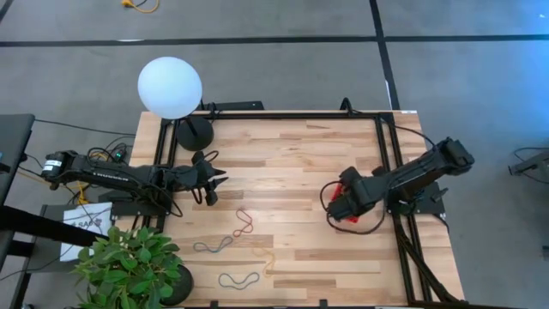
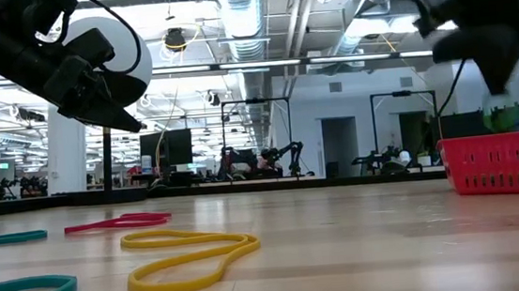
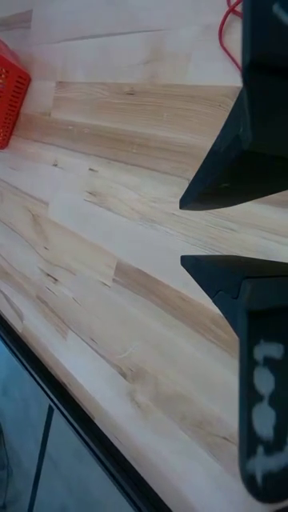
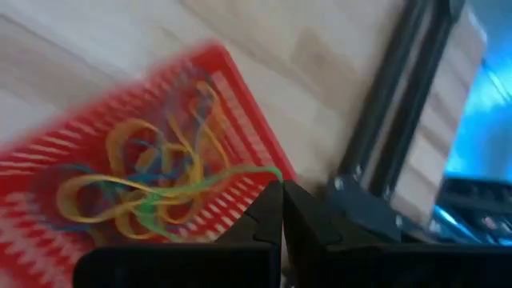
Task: Pick and place rubber bands into bin
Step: Put the green rubber band into the basket, then put the red rubber band into the basket
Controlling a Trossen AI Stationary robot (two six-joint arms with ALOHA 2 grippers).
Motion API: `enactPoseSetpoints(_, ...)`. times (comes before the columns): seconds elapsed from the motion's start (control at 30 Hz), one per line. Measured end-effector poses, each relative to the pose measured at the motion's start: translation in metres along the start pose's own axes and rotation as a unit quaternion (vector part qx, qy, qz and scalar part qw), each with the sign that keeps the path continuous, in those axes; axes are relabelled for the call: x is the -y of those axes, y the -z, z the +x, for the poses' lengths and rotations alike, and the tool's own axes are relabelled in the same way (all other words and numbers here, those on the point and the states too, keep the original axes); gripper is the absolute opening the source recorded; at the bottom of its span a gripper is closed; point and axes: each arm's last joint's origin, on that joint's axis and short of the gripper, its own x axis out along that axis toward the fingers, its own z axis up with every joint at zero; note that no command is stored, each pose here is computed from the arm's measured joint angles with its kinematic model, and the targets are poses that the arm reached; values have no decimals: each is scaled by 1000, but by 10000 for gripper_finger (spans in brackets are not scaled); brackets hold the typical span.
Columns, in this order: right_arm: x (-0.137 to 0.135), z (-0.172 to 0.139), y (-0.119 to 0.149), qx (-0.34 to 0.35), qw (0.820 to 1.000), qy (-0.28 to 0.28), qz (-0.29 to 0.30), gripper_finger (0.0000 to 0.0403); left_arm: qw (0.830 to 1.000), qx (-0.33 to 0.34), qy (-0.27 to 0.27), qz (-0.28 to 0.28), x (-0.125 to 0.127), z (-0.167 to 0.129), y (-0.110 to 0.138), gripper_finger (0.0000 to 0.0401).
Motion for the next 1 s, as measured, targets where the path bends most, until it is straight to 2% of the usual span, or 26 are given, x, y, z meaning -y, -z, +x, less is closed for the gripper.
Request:
enactPoseSetpoints(0.1, -4, 15, 6, -14, 1000, -7, -3, 1, 1000, -1, 0, 0, 0, 0, 0, 91)
enactPoseSetpoints(0.3, -17, 21, 6, 0, 997, -74, -26, 20, 1000, 0, -1, 0, 0, 0, 0, 91)
enactPoseSetpoints(0.5, -17, 23, 1, 2, 997, -76, -28, 65, 1000, 2, -2, -5, 0, 0, 0, 91)
enactPoseSetpoints(0.67, -17, 18, -8, 36, 996, -77, -25, 84, 1000, 2, -1, -7, 0, 0, 0, 91)
enactPoseSetpoints(0.9, -20, -8, -23, 115, 987, -101, -47, 88, 998, -9, 67, -6, 4, 0, 0, 91)
enactPoseSetpoints(1.0, -28, -16, -30, 167, 975, -133, -63, 87, 995, -14, 96, -3, 6, -1, 0, 91)
